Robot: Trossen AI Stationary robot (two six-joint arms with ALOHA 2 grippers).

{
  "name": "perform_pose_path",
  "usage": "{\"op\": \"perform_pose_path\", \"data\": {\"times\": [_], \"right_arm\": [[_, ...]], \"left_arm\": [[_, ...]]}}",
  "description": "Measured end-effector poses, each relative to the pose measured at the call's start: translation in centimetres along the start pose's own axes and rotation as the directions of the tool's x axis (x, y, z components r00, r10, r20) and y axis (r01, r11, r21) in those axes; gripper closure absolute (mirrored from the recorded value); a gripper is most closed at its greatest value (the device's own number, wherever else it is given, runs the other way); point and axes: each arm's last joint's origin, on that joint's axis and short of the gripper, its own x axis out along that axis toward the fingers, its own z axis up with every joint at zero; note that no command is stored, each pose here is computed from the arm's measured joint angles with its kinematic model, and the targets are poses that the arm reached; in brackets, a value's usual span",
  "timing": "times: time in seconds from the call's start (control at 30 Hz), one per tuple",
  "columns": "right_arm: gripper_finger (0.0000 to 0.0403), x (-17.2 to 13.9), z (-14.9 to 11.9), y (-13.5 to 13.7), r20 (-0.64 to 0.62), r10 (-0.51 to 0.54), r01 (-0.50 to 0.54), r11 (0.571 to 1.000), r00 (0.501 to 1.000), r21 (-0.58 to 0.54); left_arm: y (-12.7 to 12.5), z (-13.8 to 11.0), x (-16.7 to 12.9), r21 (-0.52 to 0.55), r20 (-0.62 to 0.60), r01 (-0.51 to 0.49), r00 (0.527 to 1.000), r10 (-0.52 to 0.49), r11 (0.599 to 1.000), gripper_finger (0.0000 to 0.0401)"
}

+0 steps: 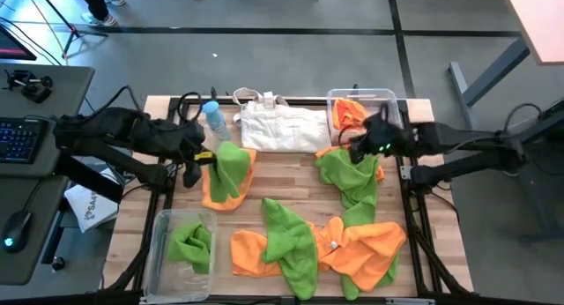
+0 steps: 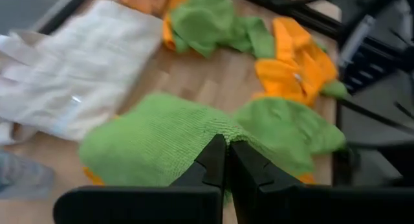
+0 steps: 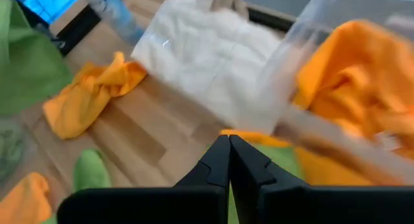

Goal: Sort microfiber towel by color & place in baskets
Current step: Put the green microfiber cloth into the bottom transparent bin

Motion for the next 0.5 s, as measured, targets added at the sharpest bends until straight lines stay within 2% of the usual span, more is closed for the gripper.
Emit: {"op": "perform_pose_path", "data": {"times": [0.37, 0.5], "right_arm": [[0.0403, 2.7, -3.7, 5.3, -0.036, 0.025, -0.022, 0.995, 0.999, 0.100], [0.0403, 3.6, -4.9, 6.6, -0.057, 0.037, -0.029, 0.991, 0.998, 0.129]], "left_arm": [[-0.2, -2.8, -3.9, -0.037, -0.098, 0.229, 0.968, -0.232, 0.973, 0.0401], [-0.5, -3.8, -4.4, -0.082, -0.185, 0.258, 0.945, -0.269, 0.963, 0.0401]]}}
